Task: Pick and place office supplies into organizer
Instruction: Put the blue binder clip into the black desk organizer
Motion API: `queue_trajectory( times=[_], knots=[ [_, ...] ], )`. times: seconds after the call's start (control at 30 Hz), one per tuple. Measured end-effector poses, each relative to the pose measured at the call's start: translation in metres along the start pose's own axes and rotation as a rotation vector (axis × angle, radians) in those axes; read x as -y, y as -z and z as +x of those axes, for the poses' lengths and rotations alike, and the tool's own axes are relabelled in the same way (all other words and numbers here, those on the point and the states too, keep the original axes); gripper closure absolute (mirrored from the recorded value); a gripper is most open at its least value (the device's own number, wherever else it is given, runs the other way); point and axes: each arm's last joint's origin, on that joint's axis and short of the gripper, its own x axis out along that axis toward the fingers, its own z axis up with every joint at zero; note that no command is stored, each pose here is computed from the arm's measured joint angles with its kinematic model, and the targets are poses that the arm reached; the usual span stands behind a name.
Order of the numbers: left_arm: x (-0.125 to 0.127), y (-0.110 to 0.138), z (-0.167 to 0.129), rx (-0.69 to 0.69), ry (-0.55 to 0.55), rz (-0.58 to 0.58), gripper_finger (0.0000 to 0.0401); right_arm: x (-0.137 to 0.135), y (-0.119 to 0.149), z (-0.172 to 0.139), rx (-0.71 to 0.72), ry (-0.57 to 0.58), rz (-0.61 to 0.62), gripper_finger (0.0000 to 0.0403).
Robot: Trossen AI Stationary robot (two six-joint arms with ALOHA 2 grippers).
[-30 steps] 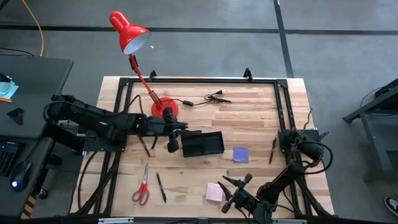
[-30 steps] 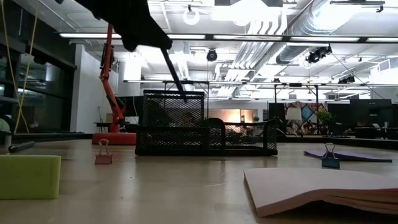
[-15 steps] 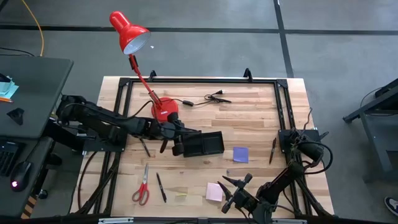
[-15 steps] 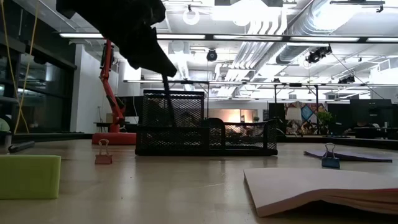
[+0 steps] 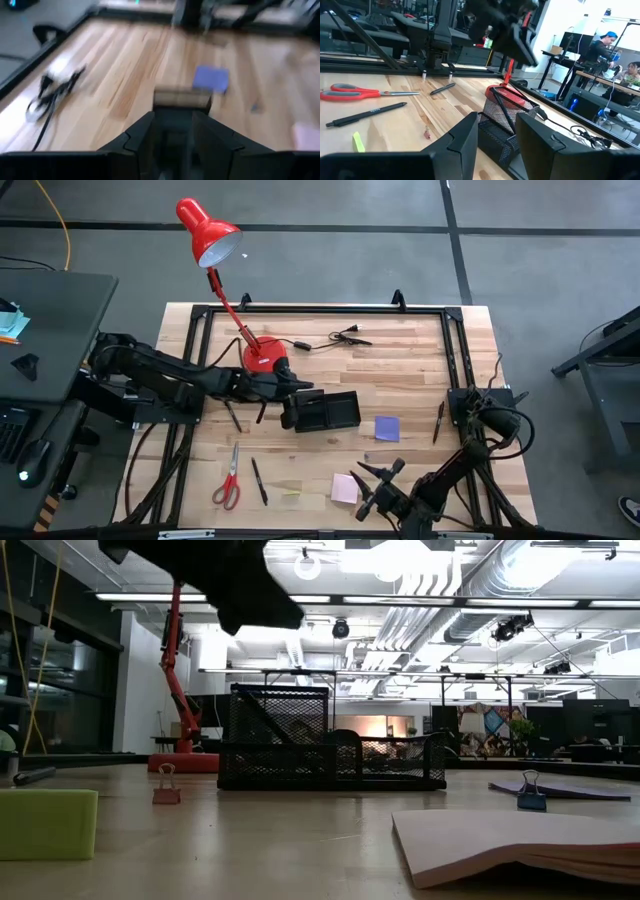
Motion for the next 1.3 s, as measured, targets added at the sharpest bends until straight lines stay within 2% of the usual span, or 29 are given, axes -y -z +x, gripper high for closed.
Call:
queue_trajectory(
  times=[0.2,0.37,0.5,0.7,0.93,1.03,1.17,1.3],
  knots=[
    [0.007,-0.014,-0.016,0.107,0.063,0.005,0.0277,0.000,0.001,-0.003,0.002,-0.007,-0.014,0.0279],
    [0.029,-0.022,-0.037,0.193,0.133,0.036,0.0277,-0.001,0.003,-0.008,0.005,-0.020,-0.005,0.0279],
    [0.054,-0.017,-0.051,0.240,0.224,0.073,0.0277,-0.001,0.003,-0.010,0.005,-0.045,0.028,0.0279],
    [0.078,0.011,-0.067,0.320,0.290,0.063,0.0277,-0.004,0.003,-0.005,-0.006,-0.151,0.076,0.0279],
    [0.088,0.058,-0.084,0.361,0.398,0.047,0.0277,-0.007,0.004,0.000,-0.013,-0.255,0.045,0.0279],
    [0.088,0.071,-0.091,0.401,0.433,0.018,0.0277,-0.006,0.008,0.000,-0.019,-0.206,0.023,0.0279],
    [0.085,0.086,-0.097,0.405,0.423,0.012,0.0277,-0.001,0.012,-0.004,-0.007,-0.063,0.061,0.0279],
    [0.082,0.098,-0.097,0.376,0.422,0.006,0.0277,-0.001,0.011,-0.017,0.003,-0.061,0.136,0.0279]
  ],
)
